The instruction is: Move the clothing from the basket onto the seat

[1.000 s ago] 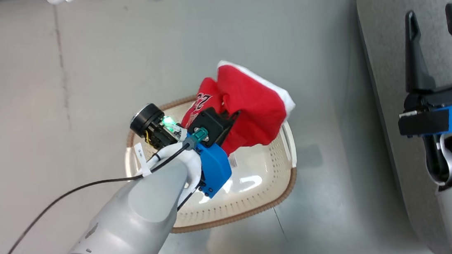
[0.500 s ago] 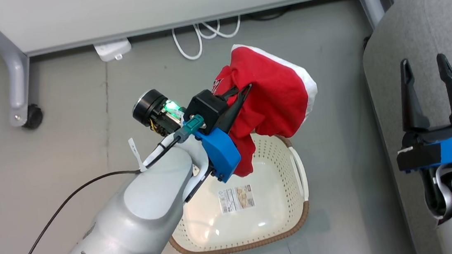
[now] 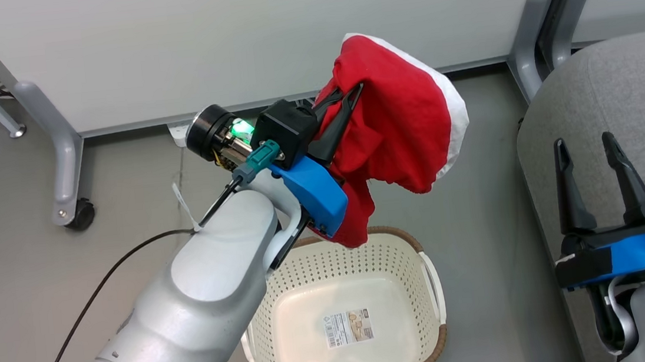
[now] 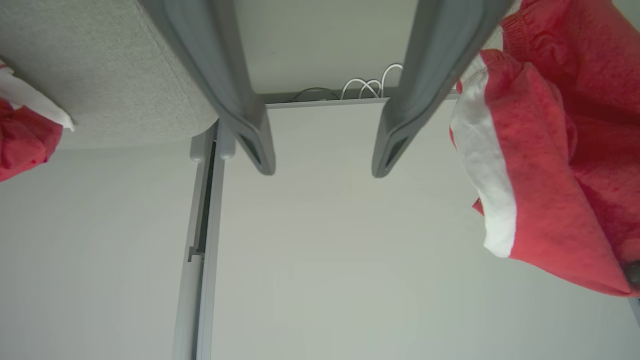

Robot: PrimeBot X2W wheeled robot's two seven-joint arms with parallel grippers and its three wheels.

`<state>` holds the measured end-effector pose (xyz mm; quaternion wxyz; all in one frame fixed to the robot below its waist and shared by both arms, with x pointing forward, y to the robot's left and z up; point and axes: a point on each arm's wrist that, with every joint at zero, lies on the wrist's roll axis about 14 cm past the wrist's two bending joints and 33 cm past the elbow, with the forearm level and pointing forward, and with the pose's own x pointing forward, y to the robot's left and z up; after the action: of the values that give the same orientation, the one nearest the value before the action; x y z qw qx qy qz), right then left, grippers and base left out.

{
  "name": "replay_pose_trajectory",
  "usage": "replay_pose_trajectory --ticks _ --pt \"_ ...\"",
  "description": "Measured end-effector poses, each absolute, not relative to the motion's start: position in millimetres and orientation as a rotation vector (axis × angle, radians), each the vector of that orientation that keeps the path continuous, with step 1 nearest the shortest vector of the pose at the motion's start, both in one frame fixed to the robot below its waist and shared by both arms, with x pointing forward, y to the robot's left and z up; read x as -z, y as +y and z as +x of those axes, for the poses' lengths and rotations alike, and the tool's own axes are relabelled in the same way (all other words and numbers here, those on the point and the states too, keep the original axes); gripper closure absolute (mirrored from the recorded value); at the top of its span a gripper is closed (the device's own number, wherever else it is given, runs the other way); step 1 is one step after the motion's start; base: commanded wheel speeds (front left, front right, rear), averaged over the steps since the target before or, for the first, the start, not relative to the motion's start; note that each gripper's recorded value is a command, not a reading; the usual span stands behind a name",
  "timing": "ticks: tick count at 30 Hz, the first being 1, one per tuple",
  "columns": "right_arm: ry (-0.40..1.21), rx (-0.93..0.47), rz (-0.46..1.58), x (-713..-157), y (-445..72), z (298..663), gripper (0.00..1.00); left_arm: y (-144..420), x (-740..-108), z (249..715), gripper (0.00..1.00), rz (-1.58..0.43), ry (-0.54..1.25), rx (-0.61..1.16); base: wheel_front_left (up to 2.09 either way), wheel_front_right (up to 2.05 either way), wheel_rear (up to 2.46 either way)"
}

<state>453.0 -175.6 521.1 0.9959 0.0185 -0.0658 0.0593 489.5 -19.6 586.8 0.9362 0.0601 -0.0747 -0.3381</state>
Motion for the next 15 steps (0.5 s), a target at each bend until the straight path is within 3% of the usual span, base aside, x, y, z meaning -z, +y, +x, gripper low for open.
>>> replay_pose_trajectory --ticks 15 --pt "-0.131 -0.219 0.001 -527 -149 429 0.00 -21 -627 467 1.00 0.145 -0.239 0.694 0.00 0.00 0.00"
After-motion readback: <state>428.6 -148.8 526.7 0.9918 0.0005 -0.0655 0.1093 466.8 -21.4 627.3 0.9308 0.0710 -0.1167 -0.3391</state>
